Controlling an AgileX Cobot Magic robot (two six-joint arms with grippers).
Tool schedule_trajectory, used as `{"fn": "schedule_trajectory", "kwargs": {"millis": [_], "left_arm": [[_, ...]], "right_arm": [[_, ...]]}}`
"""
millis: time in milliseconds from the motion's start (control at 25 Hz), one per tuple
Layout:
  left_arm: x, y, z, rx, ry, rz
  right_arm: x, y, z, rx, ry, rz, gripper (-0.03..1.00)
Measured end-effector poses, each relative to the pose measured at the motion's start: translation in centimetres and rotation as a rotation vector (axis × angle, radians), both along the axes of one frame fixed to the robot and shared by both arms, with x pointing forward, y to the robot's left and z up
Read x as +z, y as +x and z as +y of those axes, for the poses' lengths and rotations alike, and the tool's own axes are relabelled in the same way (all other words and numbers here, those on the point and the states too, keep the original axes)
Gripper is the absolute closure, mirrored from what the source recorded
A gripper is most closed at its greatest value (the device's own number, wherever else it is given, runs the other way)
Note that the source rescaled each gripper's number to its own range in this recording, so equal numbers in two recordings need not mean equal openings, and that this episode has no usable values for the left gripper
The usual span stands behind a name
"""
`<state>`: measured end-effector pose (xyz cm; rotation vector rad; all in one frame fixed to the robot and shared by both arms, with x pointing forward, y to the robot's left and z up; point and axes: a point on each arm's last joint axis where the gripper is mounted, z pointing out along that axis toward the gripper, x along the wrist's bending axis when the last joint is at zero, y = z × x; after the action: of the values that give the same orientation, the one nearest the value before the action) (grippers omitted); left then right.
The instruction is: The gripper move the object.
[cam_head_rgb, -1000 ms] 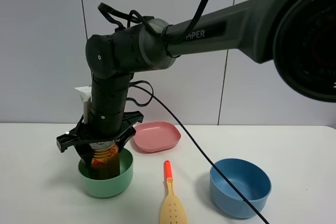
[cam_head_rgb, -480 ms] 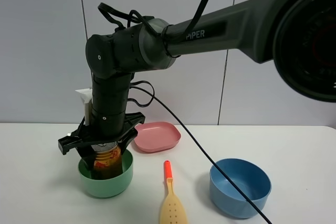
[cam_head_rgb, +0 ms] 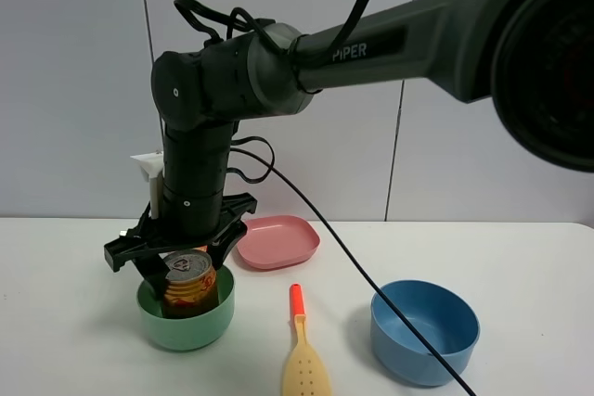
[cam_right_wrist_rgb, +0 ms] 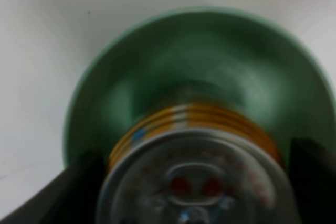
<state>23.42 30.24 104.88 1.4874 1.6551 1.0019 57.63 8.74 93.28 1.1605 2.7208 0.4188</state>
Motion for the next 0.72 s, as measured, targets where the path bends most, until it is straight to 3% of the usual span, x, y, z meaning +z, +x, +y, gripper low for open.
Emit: {"fn": "schedule_trajectory", "kwargs": {"millis": [120,280,720], "left_arm": [[0.0,0.0,0.0,0.0,0.0,0.0],[0.0,0.0,0.0,0.0,0.0,0.0],[0.0,0.0,0.0,0.0,0.0,0.0]], "right_arm": [[0.8,0.1,-0.2,0.01,-0.004,-0.024,0.49],[3.4,-0.1,-0.6,0.01,0.013,-0.056,0.46],[18.7,-3.8,-5.1,-0.008,0.149,-0.193,0.46]]}}
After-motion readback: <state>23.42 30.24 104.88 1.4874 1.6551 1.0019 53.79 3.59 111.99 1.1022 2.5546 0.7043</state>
